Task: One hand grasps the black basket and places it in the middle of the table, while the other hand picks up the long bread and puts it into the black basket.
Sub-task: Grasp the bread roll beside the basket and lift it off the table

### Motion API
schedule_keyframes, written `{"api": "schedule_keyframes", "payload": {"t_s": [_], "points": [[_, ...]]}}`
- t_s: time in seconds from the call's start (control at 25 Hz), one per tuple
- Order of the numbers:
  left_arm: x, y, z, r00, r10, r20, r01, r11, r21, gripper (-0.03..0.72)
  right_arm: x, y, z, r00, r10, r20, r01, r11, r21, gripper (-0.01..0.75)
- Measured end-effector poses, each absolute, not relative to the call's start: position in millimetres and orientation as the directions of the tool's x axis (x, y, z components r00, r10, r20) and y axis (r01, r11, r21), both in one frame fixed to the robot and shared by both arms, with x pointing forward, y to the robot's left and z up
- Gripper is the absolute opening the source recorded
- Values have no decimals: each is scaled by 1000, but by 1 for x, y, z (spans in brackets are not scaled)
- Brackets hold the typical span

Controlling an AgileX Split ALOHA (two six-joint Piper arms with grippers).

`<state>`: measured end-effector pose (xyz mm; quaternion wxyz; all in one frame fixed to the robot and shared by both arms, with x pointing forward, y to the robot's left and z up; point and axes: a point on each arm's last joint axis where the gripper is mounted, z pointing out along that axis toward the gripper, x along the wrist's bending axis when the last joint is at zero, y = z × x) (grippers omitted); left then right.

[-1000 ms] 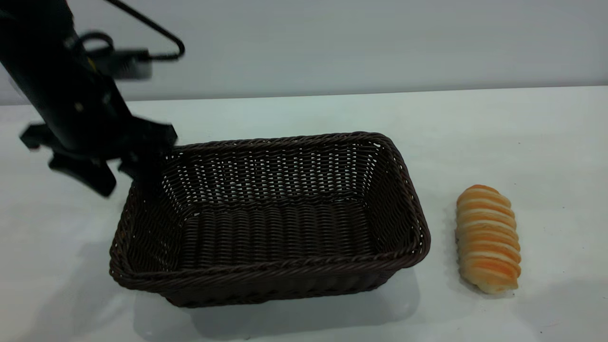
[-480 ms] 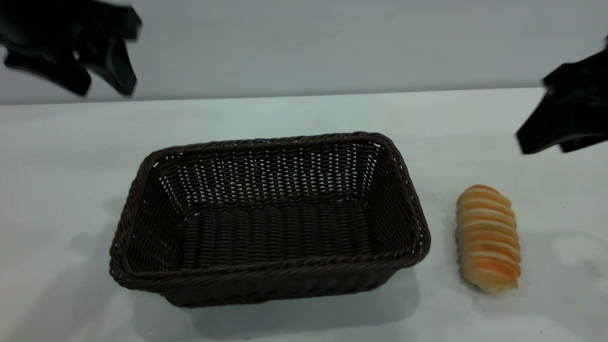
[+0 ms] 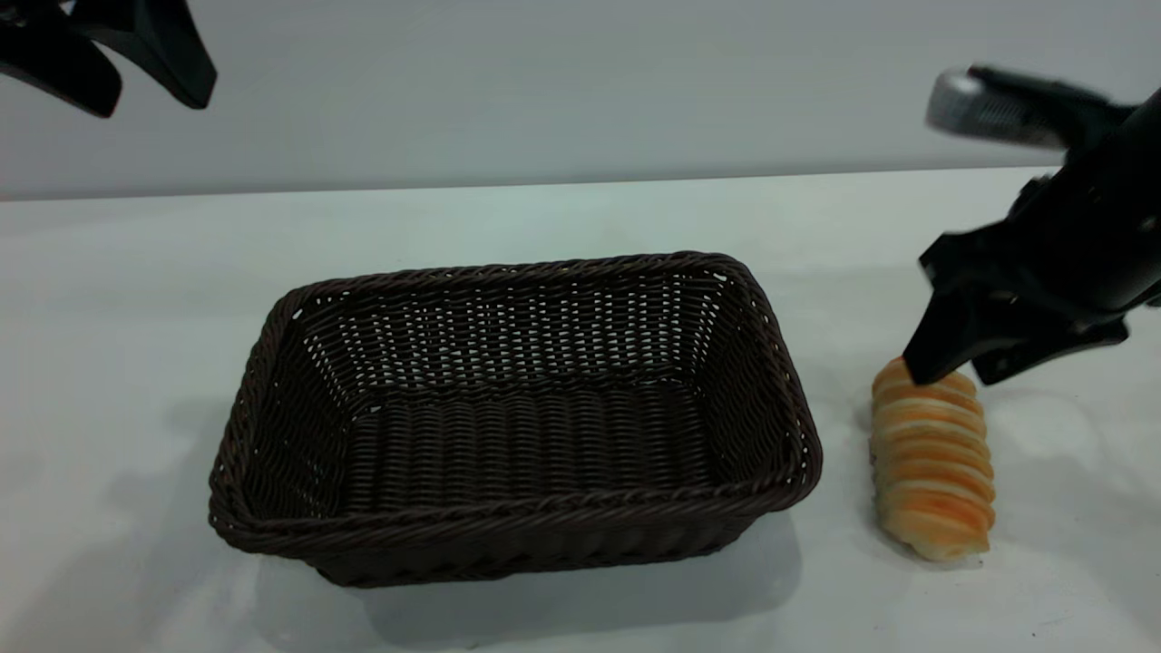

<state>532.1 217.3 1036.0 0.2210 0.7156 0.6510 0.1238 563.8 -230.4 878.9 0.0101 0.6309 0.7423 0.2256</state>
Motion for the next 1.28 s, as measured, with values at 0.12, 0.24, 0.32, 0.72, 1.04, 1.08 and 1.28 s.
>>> {"api": "schedule_keyframes", "payload": {"t_s": [0.12, 0.24, 0.32, 0.72, 1.04, 1.08, 1.28], "points": [[528, 218, 1038, 121, 987, -108, 886, -58, 460, 544, 569, -230, 863, -205, 942, 264, 942, 118, 313, 433], [525, 219, 1040, 120, 987, -109, 889, -58, 454, 544, 568, -233, 847, -189, 947, 261, 957, 118, 265, 434], [524, 219, 1042, 118, 986, -115, 889, -54, 455, 544, 567, -236, 835, -175, 949, 262, 966, 114, 232, 434], [518, 219, 1051, 116, 983, -141, 880, -36, 473, 544, 565, -237, 810, -139, 952, 272, 982, 96, 165, 413], [517, 219, 1054, 119, 983, -141, 877, -37, 479, 544, 565, -238, 809, -169, 950, 264, 978, 127, 167, 58], [517, 219, 1054, 119, 983, -141, 877, -37, 479, 544, 565, -238, 808, -176, 949, 260, 977, 135, 167, 47], [517, 219, 1054, 119, 983, -141, 877, -37, 479, 544, 564, -239, 826, -254, 938, 235, 957, 209, 199, 41]]}}
